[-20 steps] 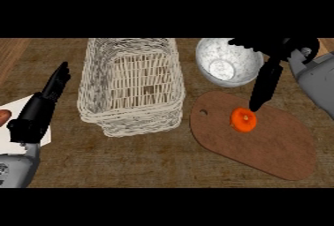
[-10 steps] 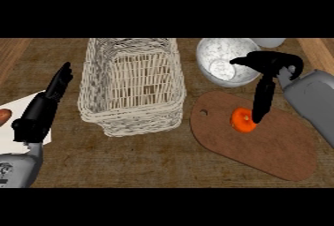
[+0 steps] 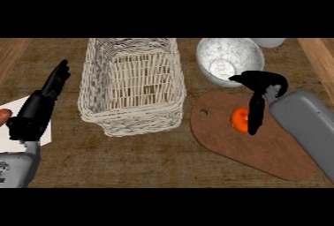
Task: Pick the squash from the cutting board and place it in the basket
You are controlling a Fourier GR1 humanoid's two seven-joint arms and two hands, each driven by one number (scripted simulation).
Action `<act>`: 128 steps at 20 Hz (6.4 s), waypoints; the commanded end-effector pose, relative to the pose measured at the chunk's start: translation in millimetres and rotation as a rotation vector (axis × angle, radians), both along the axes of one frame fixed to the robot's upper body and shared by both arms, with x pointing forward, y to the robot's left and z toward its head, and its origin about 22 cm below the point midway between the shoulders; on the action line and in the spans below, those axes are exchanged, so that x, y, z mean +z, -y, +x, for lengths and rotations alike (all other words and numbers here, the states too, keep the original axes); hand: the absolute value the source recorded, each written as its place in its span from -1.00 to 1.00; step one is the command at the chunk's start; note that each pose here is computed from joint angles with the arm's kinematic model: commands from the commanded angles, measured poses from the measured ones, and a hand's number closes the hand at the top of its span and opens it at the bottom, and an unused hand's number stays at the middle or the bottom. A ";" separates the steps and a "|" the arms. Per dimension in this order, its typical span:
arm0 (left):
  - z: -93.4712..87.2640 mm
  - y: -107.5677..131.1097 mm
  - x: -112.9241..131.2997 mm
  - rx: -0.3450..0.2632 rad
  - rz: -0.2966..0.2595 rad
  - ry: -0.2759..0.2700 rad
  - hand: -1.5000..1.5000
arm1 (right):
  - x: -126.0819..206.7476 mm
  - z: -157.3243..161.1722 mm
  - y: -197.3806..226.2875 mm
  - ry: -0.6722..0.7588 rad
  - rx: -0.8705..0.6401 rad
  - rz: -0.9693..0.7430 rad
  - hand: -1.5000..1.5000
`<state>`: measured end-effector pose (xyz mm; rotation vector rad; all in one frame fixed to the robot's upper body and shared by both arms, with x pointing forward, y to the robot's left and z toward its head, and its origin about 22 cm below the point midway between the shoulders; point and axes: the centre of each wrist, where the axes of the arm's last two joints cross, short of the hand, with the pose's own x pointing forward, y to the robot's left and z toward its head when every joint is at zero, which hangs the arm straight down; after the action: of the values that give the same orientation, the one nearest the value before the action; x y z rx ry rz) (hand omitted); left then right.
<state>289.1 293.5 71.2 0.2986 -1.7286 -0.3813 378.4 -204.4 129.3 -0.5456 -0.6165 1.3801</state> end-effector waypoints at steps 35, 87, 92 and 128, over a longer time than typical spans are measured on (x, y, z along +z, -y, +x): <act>-13.4 0.3 -5.9 -0.005 0.002 -0.008 0.00 | -101.0 -33.1 5.8 0.045 -0.032 0.000 -1.00; -12.2 -0.7 -1.6 -0.022 0.006 -0.011 0.00 | 180.4 70.2 -55.5 0.936 0.211 0.913 1.00; 1.7 -2.4 1.4 -0.002 0.014 0.001 0.00 | 200.0 58.7 -115.0 0.840 0.293 0.875 1.00; 5.6 1.6 5.6 -0.018 -0.015 -0.005 0.00 | 165.9 60.0 -205.2 0.493 0.368 0.457 -1.00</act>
<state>290.4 294.4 73.3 0.2781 -1.7300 -0.3827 434.3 5.6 299.6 -0.4868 -1.4372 1.4040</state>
